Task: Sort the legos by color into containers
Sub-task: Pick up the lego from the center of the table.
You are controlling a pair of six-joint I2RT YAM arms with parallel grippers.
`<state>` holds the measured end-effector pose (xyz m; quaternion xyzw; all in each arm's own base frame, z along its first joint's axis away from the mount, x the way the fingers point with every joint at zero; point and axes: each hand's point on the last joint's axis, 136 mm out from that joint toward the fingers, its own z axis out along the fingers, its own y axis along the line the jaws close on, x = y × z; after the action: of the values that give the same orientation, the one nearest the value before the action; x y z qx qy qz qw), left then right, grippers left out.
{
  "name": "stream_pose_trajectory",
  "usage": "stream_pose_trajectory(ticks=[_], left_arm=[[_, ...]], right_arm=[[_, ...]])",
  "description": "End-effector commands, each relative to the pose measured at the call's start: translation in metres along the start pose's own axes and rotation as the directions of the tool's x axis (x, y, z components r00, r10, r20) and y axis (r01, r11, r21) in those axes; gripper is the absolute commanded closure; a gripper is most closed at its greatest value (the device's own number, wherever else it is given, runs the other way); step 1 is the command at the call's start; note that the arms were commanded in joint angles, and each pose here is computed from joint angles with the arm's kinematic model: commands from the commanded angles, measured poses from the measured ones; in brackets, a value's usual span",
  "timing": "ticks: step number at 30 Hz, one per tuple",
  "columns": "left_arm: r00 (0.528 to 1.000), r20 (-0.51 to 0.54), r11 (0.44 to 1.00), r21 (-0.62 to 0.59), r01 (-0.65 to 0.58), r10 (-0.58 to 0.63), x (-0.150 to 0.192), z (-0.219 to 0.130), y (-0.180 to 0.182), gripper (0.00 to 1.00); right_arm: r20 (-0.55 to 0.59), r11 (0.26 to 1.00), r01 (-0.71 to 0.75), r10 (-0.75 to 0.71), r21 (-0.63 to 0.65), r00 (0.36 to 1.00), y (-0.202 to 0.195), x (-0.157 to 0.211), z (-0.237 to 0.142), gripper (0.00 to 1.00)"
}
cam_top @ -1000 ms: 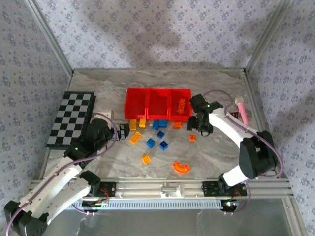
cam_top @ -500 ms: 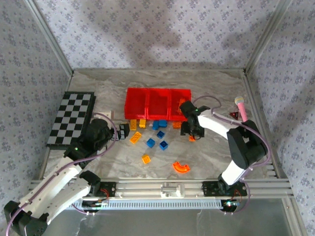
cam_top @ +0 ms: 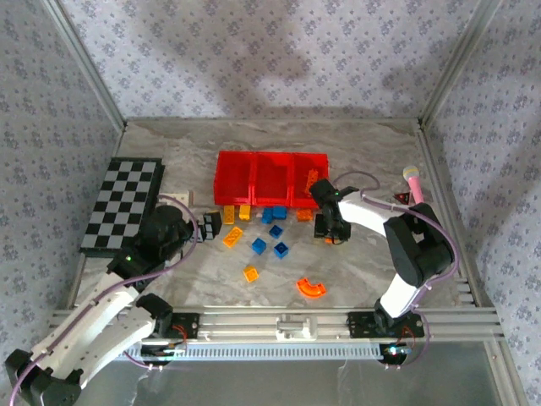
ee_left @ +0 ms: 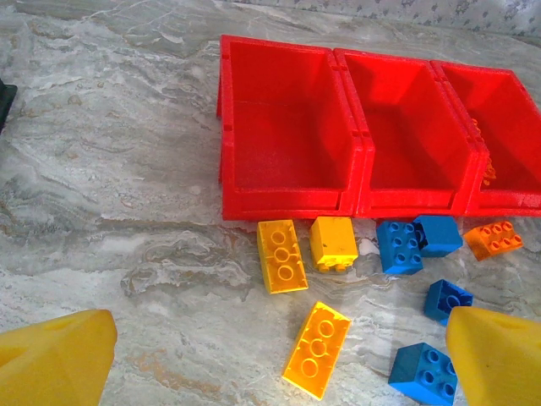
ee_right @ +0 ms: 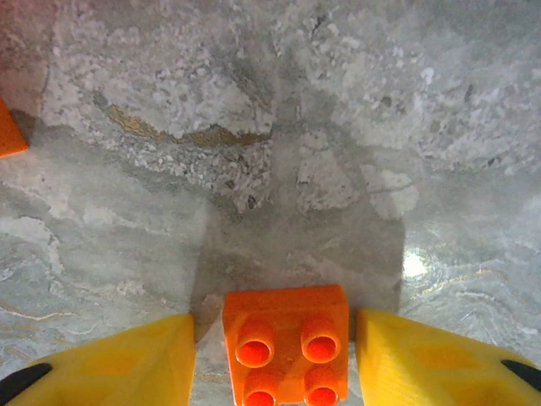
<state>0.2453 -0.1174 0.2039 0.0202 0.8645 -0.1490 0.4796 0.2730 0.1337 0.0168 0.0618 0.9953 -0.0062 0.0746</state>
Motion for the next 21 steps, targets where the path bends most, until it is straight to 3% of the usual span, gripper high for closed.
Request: stream_pose_trajectory(ticks=[1, 14, 21], left_arm=[[1.0, -0.008, 1.0, 0.004, 0.001, -0.001, 0.003, -0.002, -0.001, 0.0], [1.0, -0.007, 1.0, 0.004, 0.007, -0.007, 0.003, -0.001, -0.001, 0.0], [1.0, -0.005, 1.0, 0.005, 0.006, -0.006, 0.002, -0.002, -0.001, 0.0]], right_arm=[[-0.03, 0.999, -0.013, 0.014, 0.037, 0.999, -0.009, 0.008, 0.014, 0.51], [0.007, 0.996, 0.05, -0.05, 0.069, 0.999, -0.015, 0.003, 0.003, 0.73], [0.125, 0.994, 0.104, -0.105, 0.017, 0.987, 0.003, -0.019, -0.048, 0.78]])
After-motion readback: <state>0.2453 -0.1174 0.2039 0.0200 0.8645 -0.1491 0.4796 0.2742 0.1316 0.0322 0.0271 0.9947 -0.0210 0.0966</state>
